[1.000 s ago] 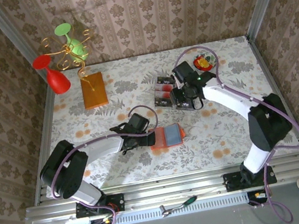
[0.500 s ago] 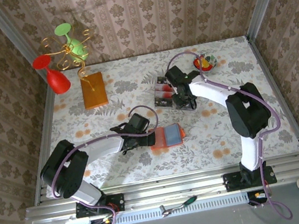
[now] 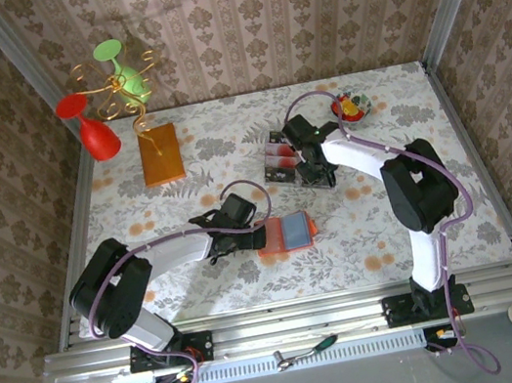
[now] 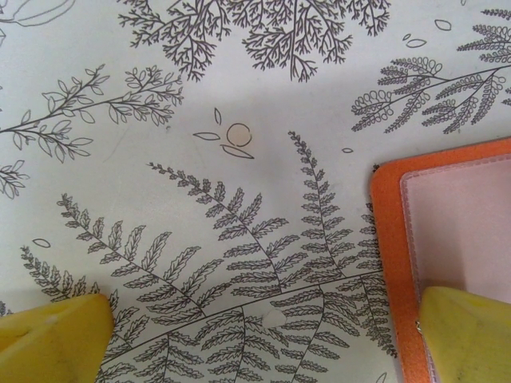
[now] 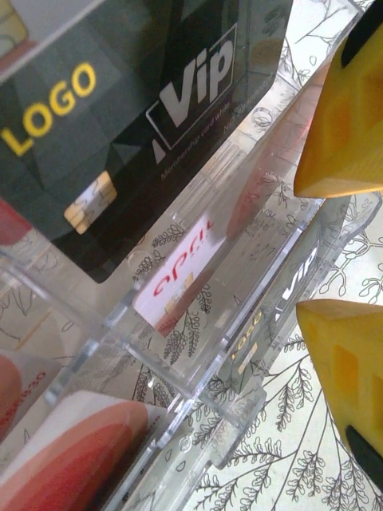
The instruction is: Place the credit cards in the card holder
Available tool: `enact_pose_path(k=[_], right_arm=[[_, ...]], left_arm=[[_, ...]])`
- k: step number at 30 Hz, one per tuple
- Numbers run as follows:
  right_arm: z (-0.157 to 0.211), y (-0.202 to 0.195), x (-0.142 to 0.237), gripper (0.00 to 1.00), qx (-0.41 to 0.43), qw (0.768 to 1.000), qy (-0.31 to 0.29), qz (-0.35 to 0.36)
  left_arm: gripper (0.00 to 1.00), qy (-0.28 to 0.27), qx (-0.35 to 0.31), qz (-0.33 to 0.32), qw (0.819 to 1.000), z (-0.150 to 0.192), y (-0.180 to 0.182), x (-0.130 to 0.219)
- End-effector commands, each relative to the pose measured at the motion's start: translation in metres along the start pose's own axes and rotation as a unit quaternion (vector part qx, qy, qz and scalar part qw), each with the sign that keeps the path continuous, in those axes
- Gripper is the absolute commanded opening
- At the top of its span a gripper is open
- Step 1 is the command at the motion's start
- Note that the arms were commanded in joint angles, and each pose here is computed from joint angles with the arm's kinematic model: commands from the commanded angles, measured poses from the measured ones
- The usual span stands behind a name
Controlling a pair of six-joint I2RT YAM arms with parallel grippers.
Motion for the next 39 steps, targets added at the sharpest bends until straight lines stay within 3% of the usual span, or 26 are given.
enact_pose_path(k=[1,8,16,19,32,39], right_arm=[[0.011,0.004,0.001,0.33,0.005,0.999,0.024,-0.027],[0.021,0.007,0.009,0.23,-0.005,0.998,0.030,-0.063],[0.033,0.018,0.022,0.23,0.004,0.995,0.024,-0.092],[0.033,0.019,0.022,0.28,0.017,0.996,0.017,-0.080],[0.028,0.024,0.004,0.29,0.052,0.996,0.020,-0.064],[0.029,0.027,0.002,0.24,0.056,0.995,0.024,-0.075]], left_arm=[[1.00,0.013,-0.007,-0.003,1.000,0.003,-0.001,-0.004],[1.00,0.013,-0.009,-0.005,1.000,0.002,-0.001,-0.004],[1.00,0.016,-0.011,-0.008,1.000,0.003,0.000,-0.004],[1.00,0.016,-0.011,-0.008,1.000,0.003,0.000,-0.004],[1.00,0.015,-0.010,-0.006,1.000,0.002,0.000,-0.004],[1.00,0.014,-0.009,-0.007,1.000,0.002,0.000,-0.003]])
Point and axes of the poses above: each hand's point on the last joint's axis, 136 mm out from that joint toward the fingers, its own x axis back along the fingers, its own y axis along the line the jaws close on, z = x × y, the point moved 7 cm from there along x, back along the fingers, and after that the axes turned 13 degrees about -x, right-handed, at the moved point
